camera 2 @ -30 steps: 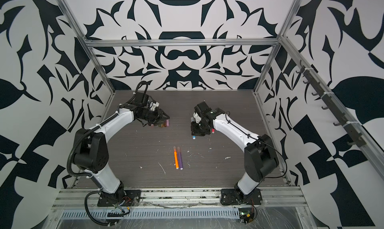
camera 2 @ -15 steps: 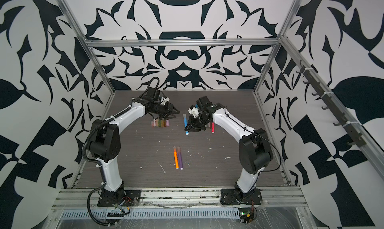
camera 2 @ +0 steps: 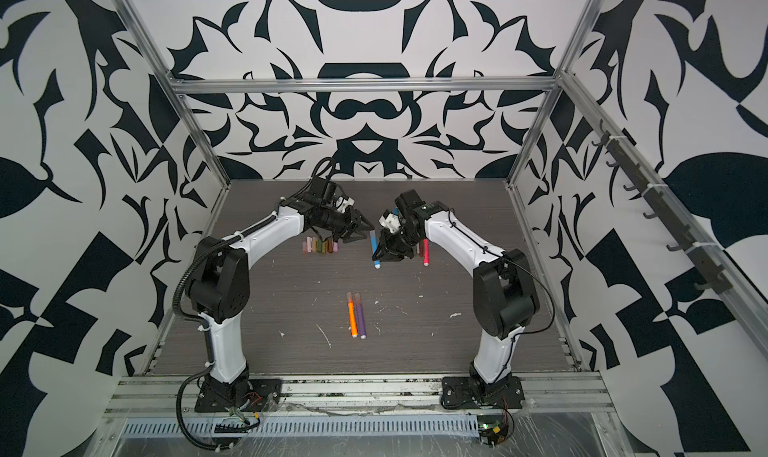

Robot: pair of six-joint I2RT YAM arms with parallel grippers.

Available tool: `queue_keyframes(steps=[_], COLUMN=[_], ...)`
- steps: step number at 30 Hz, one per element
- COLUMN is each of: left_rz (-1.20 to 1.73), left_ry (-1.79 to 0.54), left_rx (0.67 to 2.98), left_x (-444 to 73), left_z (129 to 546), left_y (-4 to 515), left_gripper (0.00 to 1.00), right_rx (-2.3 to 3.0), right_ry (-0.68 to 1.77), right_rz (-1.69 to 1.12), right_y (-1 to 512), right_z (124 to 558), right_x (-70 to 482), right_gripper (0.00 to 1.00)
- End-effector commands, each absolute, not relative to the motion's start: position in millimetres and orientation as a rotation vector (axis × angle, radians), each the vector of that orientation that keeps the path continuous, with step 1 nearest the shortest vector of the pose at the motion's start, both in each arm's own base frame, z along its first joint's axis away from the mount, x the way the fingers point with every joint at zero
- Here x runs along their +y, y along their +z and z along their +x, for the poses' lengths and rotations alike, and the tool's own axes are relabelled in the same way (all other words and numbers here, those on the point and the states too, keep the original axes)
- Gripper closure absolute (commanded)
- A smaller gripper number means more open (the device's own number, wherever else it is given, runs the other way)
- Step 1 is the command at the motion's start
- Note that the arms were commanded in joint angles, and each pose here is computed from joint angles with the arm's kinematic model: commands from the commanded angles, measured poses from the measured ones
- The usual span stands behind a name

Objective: Open the pen caps
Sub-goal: 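Carry the blue highlighter to the left gripper while the left gripper grasps its cap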

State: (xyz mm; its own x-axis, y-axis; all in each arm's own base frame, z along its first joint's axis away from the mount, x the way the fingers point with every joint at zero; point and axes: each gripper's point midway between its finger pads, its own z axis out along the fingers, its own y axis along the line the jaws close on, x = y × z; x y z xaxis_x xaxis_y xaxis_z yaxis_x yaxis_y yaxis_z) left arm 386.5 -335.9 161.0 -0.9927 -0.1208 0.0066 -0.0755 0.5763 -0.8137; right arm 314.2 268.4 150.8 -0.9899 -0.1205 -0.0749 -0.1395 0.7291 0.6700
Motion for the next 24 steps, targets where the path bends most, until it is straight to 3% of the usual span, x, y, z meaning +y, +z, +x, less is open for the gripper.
queue_keyframes(steps=[1,12,24], left_rz=[-0.177,-0.165,-0.143], left_ry=[-1.436,-1.444,-1.467], left_rx=[2.740,2.747,2.739], left_x=[-343,-351,-355], left_z=[392,391,386], left_y=[160,159,167], left_gripper=[0.54,0.64,0.95], right_rx=[2.824,2.812,2.806], right_ry=[1.187,1.198,1.168], right_rz=[-0.280,-0.286,-0.278], right_y=[176,180,181], right_z=[316,314,314], right_x=[273,272,267], right_gripper=[1.00,1.00,1.00])
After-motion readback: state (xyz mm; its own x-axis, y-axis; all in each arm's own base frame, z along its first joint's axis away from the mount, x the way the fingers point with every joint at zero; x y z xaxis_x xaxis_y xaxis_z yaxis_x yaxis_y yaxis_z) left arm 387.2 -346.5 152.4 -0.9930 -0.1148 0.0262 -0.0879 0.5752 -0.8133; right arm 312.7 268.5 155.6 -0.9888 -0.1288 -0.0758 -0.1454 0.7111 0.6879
